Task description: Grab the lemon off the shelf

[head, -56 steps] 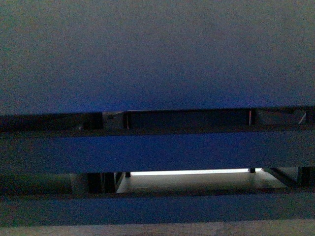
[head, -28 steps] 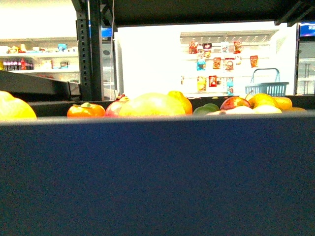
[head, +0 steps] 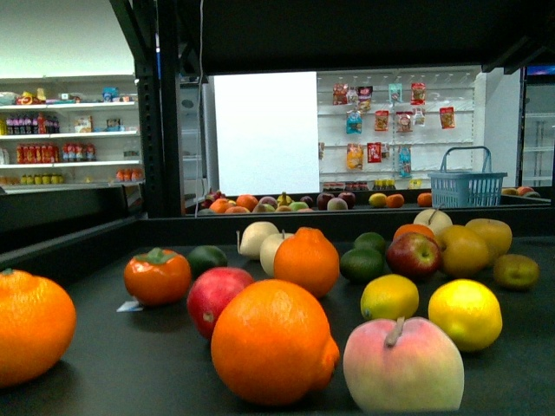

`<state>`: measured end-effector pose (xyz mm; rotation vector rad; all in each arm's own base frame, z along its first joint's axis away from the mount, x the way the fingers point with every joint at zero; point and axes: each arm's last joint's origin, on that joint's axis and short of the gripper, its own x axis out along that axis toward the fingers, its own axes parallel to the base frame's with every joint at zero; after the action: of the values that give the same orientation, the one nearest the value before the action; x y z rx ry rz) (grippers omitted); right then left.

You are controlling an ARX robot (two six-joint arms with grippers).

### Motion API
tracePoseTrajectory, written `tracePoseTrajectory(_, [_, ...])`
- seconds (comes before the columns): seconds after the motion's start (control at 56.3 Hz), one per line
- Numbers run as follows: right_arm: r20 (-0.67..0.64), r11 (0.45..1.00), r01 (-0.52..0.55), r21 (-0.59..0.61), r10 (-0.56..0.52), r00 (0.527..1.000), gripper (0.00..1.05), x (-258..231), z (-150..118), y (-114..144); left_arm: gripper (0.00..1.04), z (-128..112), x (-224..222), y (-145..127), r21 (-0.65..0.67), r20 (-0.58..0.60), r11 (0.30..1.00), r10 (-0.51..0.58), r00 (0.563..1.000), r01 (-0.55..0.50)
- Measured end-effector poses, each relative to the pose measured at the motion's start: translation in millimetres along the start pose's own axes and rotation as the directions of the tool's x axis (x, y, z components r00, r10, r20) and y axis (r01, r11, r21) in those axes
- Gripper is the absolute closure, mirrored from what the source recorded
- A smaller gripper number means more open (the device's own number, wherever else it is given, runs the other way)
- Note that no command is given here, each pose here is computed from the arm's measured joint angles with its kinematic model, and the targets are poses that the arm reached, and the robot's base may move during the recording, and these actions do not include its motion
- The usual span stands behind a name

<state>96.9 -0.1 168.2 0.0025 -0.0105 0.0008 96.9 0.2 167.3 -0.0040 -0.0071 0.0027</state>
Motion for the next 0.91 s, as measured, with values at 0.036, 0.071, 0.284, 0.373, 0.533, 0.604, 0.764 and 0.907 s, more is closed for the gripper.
tracePoseTrajectory(0.036, [0.001, 1.0, -0.001, 0.0, 0.001, 1.0, 0.02, 0.0, 0.2, 0.0, 0.08, 0.0, 0.0, 0.0, 0.0, 0.0, 1.0, 0.0, 1.0, 0.0])
tracePoseTrajectory(0.071, [0.0, 1.0, 0.0, 0.0, 0.0, 1.0, 0.02, 0.0, 0.0, 0.0, 0.08, 0.0, 0.0, 0.0, 0.0, 0.0, 1.0, 0.0, 1.0, 0.0])
tracePoseTrajectory(0.284, [0.0, 1.0, 0.0, 0.0, 0.0, 1.0, 0.02, 0.0, 0.0, 0.0, 0.08, 0.0, 0.0, 0.0, 0.0, 0.0, 1.0, 0.0, 1.0, 0.0])
tracePoseTrajectory(0.373, [0.0, 1.0, 0.0, 0.0, 0.0, 1.0, 0.02, 0.0, 0.0, 0.0, 0.08, 0.0, 0.0, 0.0, 0.0, 0.0, 1.0, 0.0, 1.0, 0.0])
tracePoseTrajectory(0.533, [0.0, 1.0, 0.0, 0.0, 0.0, 1.0, 0.02, 0.0, 0.0, 0.0, 0.08, 0.0, 0.0, 0.0, 0.0, 0.0, 1.0, 0.0, 1.0, 0.0])
tracePoseTrajectory(0.604, [0.0, 1.0, 0.0, 0.001, 0.0, 1.0, 0.02, 0.0, 0.1, 0.0, 0.08, 0.0, 0.0, 0.0, 0.0, 0.0, 1.0, 0.0, 1.0, 0.0])
tracePoseTrajectory(0.764, [0.0, 1.0, 0.0, 0.0, 0.0, 1.0, 0.02, 0.0, 0.0, 0.0, 0.08, 0.0, 0.0, 0.0, 0.0, 0.0, 1.0, 0.0, 1.0, 0.0])
tracePoseTrajectory(0.907, [0.0, 1.0, 0.0, 0.0, 0.0, 1.0, 0.02, 0.0, 0.0, 0.0, 0.08, 0.0, 0.0, 0.0, 0.0, 0.0, 1.0, 0.0, 1.0, 0.0])
